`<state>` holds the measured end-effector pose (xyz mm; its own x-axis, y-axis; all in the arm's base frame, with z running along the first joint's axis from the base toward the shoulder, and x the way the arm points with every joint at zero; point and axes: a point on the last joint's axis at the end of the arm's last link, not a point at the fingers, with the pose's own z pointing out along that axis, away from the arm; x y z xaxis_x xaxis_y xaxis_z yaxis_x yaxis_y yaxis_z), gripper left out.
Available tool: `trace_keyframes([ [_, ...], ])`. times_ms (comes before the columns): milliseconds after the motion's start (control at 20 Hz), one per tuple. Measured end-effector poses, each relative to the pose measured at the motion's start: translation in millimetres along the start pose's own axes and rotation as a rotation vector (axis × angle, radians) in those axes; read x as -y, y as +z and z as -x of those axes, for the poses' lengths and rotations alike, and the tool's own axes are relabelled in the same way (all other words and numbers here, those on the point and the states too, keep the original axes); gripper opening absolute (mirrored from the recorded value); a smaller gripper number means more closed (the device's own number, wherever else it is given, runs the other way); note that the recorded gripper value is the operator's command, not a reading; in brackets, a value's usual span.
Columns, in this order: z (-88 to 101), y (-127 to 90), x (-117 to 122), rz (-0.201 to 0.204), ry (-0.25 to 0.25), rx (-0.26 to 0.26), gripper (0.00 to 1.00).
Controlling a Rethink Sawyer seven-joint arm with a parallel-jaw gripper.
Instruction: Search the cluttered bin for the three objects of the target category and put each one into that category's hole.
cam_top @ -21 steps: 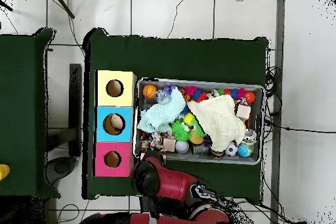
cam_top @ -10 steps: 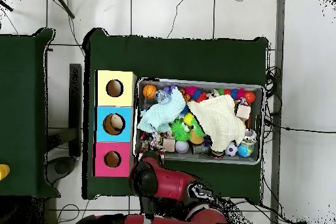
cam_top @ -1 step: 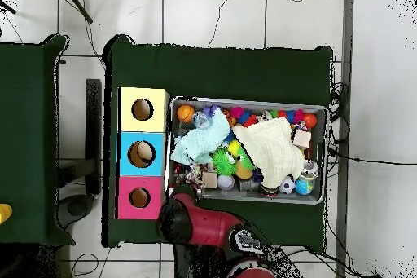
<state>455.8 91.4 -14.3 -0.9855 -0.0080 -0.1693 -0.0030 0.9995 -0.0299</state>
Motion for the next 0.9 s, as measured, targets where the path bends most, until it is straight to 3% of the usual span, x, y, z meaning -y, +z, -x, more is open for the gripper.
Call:
trace_keyframes([
  [900,-2.1,-7.0,-13.0,-0.020,-0.051,0.008,1.00],
])
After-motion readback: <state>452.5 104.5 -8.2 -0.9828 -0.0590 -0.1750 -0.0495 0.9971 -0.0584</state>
